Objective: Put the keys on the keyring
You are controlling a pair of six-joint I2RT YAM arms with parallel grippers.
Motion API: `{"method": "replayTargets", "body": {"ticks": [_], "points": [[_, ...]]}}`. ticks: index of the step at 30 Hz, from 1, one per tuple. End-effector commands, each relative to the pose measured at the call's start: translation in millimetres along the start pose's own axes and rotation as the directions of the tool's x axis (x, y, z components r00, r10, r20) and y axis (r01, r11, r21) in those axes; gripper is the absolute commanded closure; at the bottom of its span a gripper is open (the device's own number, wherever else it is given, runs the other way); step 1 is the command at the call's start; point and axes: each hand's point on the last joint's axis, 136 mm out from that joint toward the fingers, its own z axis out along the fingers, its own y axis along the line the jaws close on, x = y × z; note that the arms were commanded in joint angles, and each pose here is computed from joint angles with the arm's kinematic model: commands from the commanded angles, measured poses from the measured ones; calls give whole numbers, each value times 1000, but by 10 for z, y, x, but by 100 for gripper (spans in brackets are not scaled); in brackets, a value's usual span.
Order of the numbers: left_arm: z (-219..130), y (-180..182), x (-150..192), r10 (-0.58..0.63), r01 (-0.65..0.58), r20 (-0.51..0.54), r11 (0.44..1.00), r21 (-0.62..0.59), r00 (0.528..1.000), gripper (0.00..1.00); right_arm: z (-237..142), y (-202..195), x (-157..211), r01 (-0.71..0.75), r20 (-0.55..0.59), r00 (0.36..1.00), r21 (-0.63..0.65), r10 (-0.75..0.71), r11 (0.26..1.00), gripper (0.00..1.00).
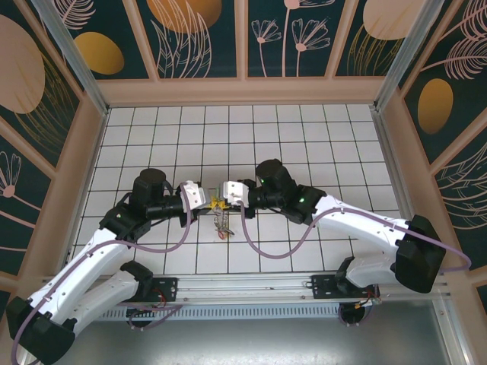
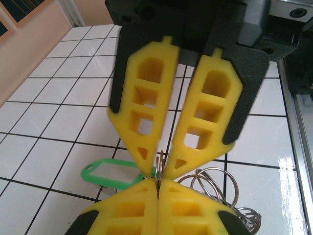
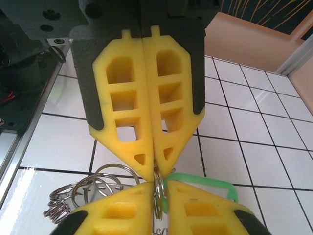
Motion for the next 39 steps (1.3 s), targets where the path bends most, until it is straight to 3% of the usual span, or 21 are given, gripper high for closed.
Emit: {"method": "replayTargets", "body": {"ticks": [1,4,5,8,13,21,29,39], "points": [[-38,38,-196,36,-36,53,999,-5,998,100,-13,6,-244,25,71,997,-15,-24,1000,99],[-59,62,-217,33,-32,61,999,-27,998,98,-26,17,-245,21,75,997,-18,-19,1000,100],[-76,64,-240,32,-30,70,999,-35,997,90,-40,19,-253,18,82,996,-14,-17,1000,100],[-156,41,-312,42,-36,109,998,-58,993,80,-111,17,-297,10,121,993,11,-11,1000,100],[-266,34,-289,62,-48,118,992,-118,991,76,-286,31,-358,-18,191,982,43,10,999,100],[-186,-168,-335,56,-61,166,998,27,984,66,-424,61,-391,-41,252,967,55,26,998,100],[-129,-198,-338,50,-63,189,996,65,981,66,-422,51,-462,-51,298,954,51,34,997,100],[-127,-183,-286,87,-96,168,994,44,982,82,-410,40,-534,-62,332,942,36,46,997,100]]}}
